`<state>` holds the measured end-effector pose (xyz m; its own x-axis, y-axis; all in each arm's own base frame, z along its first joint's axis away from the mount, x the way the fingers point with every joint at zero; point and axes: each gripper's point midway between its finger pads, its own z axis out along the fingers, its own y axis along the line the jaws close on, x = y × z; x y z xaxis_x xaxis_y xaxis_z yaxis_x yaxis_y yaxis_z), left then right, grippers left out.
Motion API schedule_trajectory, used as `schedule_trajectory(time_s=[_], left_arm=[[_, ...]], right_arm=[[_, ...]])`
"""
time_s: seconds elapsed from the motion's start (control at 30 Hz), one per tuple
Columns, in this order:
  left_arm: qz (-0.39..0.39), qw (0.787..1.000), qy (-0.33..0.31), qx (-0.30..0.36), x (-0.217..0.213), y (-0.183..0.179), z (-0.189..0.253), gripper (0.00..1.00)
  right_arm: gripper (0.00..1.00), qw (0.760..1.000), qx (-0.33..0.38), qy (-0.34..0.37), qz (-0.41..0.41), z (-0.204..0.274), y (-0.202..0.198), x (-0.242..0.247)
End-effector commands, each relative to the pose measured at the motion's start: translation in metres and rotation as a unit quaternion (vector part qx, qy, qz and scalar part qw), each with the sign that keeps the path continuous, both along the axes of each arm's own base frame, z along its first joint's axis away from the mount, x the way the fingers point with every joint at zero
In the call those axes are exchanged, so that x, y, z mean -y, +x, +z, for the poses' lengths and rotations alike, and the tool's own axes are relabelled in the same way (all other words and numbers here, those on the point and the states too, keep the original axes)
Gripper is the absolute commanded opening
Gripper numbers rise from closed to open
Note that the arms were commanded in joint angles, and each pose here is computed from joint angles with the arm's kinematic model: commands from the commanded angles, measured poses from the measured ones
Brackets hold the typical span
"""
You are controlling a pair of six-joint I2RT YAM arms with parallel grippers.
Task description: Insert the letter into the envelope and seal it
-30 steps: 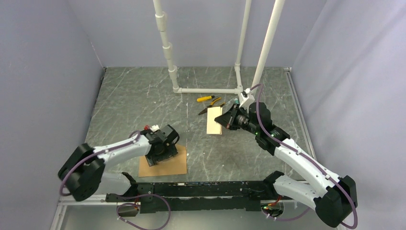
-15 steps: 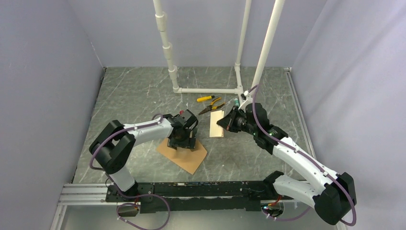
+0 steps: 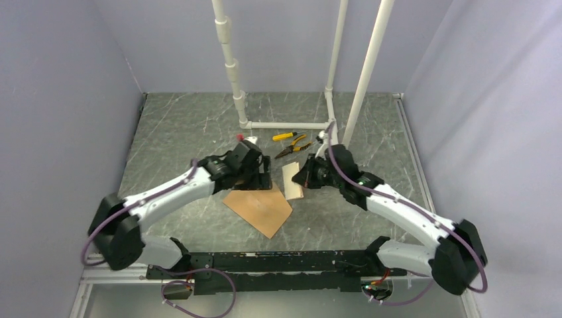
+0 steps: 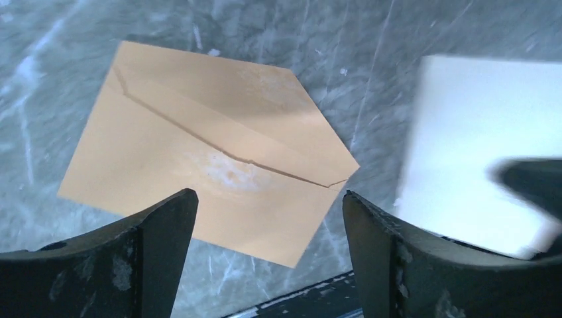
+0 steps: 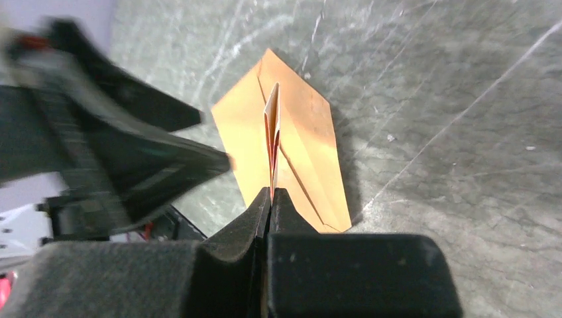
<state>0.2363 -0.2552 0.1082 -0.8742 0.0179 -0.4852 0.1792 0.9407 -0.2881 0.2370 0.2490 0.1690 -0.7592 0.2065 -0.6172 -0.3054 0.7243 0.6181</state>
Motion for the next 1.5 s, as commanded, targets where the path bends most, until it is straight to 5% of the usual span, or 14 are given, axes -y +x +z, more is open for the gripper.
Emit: schedule_trajectory(time_s=[0.0, 0.43, 0.7, 1.0, 1.47], left_arm=[[0.164, 0.986, 0.006, -0.018, -0.051, -0.015, -0.001, 0.84], [0.244, 0.962, -0.066, -0.099, -0.086, -0.033, -0.047, 0.75], [0.281, 0.952, -0.046, -0.110, -0.103, -0.045, -0.065, 0.73], [0.290, 0.944, -0.078, -0.140, -0.094, -0.055, -0.088, 0.71], [0.281, 0.943, -0.082, -0.160, -0.087, -0.057, -0.103, 0.50]], right_arm=[[0.00, 0.998, 0.036, -0.021, 0.046, 0.001, 0.011, -0.037], [0.00, 0.971, 0.011, -0.093, 0.218, -0.057, 0.021, -0.105], [0.00, 0.968, -0.026, -0.140, 0.206, -0.092, 0.036, -0.104], [0.00, 0.953, -0.110, -0.128, 0.251, -0.126, 0.006, -0.106], [0.00, 0.955, -0.149, -0.087, 0.242, -0.134, -0.020, -0.130]])
